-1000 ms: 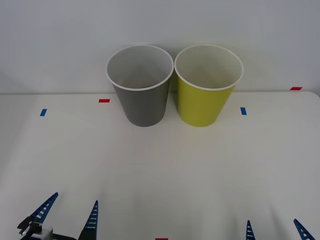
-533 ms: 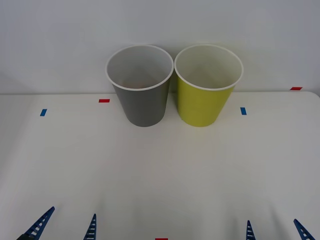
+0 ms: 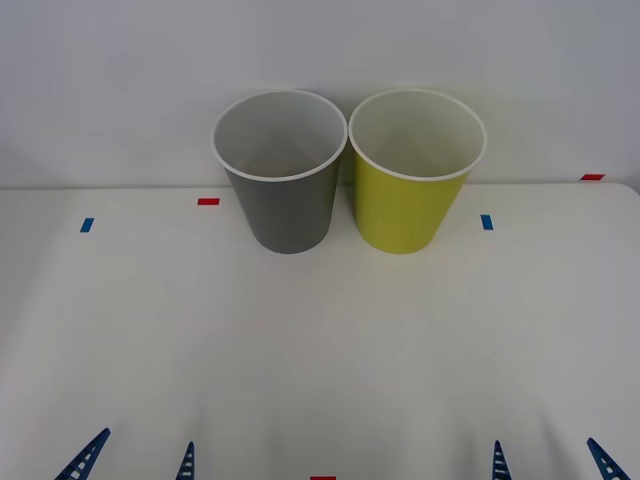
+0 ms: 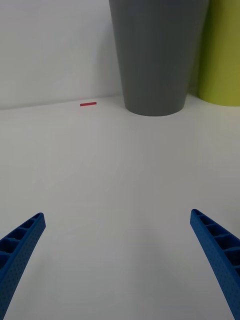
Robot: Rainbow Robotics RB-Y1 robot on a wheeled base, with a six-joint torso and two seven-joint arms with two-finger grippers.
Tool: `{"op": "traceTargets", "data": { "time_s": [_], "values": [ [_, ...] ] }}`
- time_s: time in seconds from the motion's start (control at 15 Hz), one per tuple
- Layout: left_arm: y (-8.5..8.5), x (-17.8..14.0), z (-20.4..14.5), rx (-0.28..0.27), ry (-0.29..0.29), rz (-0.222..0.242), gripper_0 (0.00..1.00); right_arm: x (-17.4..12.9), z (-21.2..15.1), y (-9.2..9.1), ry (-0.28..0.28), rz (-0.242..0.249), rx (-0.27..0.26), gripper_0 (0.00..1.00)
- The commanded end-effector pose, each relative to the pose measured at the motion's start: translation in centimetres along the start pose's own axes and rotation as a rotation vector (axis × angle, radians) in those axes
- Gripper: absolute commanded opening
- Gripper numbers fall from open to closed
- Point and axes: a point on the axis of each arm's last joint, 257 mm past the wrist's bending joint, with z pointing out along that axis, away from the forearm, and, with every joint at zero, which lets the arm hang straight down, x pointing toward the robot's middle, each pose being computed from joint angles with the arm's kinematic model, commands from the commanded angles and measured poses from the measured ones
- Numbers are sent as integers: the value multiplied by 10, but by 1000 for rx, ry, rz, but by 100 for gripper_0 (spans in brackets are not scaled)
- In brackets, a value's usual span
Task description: Put cans in the gray bin and PET bottles in the light green bin.
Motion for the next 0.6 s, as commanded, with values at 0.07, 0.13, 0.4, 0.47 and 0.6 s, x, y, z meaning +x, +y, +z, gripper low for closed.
{"op": "traceTargets", "data": {
  "time_s": [0.07,0.13,0.4,0.47,0.6],
  "values": [
    [0,0,0,-1,0,-2,100,0,0,0,0,0,0,98],
    [0,0,0,-1,0,-2,100,0,0,0,0,0,0,98],
    [0,0,0,-1,0,-2,100,0,0,0,0,0,0,98],
    [0,0,0,-1,0,-2,100,0,0,0,0,0,0,98],
    [0,0,0,-1,0,-2,100,0,0,0,0,0,0,98]
  ]
}}
